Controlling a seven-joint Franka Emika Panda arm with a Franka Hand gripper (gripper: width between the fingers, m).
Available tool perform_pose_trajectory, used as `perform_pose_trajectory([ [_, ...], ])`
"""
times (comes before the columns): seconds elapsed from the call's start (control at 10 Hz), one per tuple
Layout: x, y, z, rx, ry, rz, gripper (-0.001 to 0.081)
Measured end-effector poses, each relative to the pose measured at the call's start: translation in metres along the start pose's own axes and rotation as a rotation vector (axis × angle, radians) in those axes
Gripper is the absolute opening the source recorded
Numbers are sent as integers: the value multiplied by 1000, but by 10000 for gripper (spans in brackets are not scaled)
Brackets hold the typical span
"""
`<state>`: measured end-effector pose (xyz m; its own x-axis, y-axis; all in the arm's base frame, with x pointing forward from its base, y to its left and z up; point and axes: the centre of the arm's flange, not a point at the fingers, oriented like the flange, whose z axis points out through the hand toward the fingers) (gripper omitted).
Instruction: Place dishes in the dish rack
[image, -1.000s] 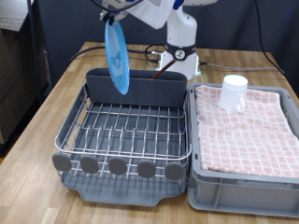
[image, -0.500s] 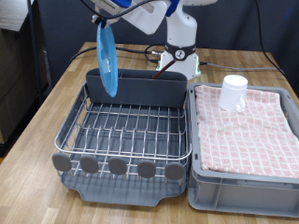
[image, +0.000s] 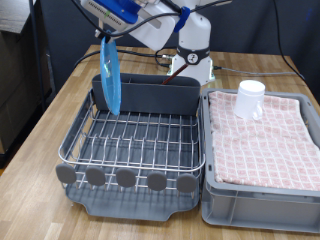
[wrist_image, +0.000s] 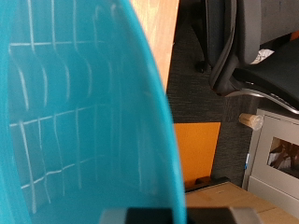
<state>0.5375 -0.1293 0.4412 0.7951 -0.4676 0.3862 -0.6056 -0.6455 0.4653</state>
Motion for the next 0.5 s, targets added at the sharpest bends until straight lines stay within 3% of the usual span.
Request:
perform_pose_trajectory([
  [0.5,-18,-17,39,-4,-23,0,26],
])
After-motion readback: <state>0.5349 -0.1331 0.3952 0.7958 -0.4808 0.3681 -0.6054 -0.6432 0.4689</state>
